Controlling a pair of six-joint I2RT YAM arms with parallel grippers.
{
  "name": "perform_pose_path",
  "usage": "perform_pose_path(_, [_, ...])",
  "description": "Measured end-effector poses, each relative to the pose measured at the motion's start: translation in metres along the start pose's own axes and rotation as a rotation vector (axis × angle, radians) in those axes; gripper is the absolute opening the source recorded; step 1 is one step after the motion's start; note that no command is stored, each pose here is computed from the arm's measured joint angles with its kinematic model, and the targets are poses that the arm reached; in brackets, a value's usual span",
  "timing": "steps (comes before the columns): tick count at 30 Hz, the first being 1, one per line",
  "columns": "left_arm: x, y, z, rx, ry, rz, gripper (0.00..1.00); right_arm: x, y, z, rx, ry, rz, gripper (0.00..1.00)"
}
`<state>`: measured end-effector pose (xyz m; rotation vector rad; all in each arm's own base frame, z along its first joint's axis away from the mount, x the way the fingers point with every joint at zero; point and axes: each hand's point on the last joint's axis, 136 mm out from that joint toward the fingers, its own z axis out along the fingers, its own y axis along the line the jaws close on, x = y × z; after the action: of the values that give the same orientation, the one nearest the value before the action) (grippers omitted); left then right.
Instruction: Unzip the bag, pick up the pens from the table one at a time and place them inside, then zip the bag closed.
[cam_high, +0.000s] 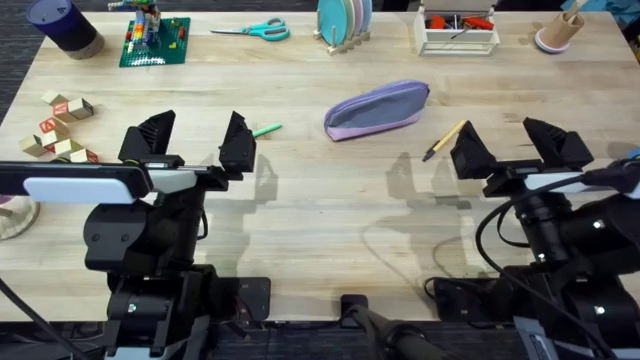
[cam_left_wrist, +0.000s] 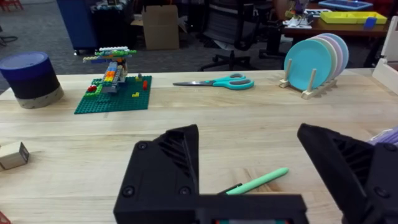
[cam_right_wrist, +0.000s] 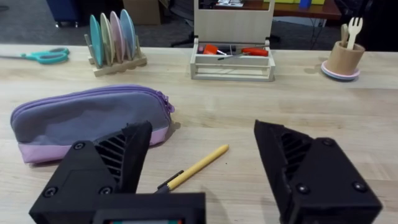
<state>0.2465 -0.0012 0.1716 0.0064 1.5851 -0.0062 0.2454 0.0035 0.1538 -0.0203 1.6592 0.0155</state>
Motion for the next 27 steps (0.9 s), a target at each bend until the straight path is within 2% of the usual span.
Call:
perform_pose_path(5, [-0.001,0.000,0.000,0.000,-0.005,0.000,0.993,0.001,0.000,0.000,0.000,0.008,-0.003,0.997])
perform_pose_path(9, [-0.011,0.000,0.000,0.000,-0.043,0.000,0.992,-0.002,0.000,0.000,0.000,-0.006,-0.004,0.996])
perform_pose_path(12, [-0.001,0.001,-0.002,-0.005,0.019,-0.001,0.993,-0.002,0.000,-0.001,0.000,0.001,-0.004,0.996])
perform_pose_path(14, [-0.005,0.001,-0.004,-0.009,0.035,-0.003,0.993,-0.005,0.000,-0.001,0.000,0.015,-0.004,0.996])
perform_pose_path(21, [-0.061,0.005,-0.006,-0.031,0.006,-0.019,0.993,-0.047,0.000,0.000,0.000,0.029,-0.004,0.996])
perform_pose_path(27, [-0.090,0.006,0.014,-0.034,0.086,-0.023,0.993,-0.069,0.000,0.013,-0.002,0.178,0.000,0.995])
